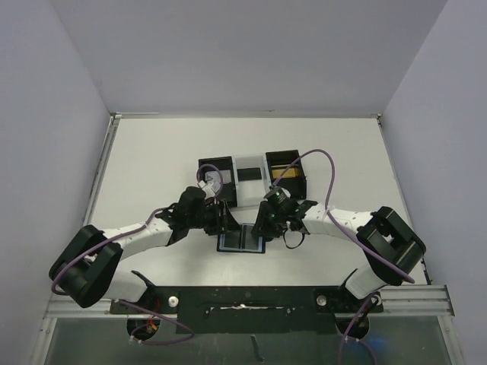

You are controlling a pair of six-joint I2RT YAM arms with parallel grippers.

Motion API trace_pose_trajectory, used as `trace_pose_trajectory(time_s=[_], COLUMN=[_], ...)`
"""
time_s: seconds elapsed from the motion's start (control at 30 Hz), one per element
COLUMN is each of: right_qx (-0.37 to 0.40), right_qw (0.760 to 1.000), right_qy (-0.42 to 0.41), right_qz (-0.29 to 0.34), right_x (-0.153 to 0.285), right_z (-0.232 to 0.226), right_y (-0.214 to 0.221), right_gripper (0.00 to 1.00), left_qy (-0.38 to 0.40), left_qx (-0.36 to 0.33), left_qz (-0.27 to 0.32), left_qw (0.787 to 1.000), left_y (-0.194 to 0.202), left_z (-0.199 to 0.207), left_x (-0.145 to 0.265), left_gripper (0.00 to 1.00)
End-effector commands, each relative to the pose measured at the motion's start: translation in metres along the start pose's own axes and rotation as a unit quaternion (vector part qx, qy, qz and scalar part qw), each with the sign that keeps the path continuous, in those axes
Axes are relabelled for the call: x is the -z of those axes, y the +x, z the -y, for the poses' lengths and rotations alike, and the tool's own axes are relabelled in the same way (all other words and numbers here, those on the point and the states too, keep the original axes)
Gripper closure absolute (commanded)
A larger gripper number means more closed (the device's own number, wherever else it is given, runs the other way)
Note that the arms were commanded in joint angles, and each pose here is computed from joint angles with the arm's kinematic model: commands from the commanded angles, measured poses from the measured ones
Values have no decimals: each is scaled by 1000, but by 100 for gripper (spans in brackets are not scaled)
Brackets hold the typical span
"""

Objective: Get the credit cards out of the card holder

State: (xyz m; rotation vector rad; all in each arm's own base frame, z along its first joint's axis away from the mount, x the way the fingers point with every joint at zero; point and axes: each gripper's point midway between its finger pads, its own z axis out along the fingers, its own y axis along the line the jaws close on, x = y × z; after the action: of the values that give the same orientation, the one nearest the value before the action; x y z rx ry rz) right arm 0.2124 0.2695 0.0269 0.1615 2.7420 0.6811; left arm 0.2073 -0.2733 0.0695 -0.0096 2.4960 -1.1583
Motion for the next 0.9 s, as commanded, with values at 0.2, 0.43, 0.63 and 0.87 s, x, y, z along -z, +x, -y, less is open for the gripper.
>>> trace_pose_trajectory(time_s=[0.2, 0.43, 0.63, 0.87], right_qx=[-9, -24, -17, -31], right_qw=[1000, 999, 999, 998], right_qy=[29, 27, -35, -41], right_qz=[-7, -10, -24, -29], right_x=[-4, -5, -8, -11], right_z=[21, 25, 8, 14], right_y=[8, 13, 15, 15], right_gripper=[72, 75, 76, 76], left_qy=[55, -4, -46, -44], left_qx=[1, 29, 41, 58], left_qz=[-27, -27, -50, -44], left_qw=[998, 999, 997, 996], left_y=[-2, 6, 21, 24], left_z=[25, -7, -30, -33], left_x=[-20, -28, -35, -36], left_gripper=[53, 53, 54, 55])
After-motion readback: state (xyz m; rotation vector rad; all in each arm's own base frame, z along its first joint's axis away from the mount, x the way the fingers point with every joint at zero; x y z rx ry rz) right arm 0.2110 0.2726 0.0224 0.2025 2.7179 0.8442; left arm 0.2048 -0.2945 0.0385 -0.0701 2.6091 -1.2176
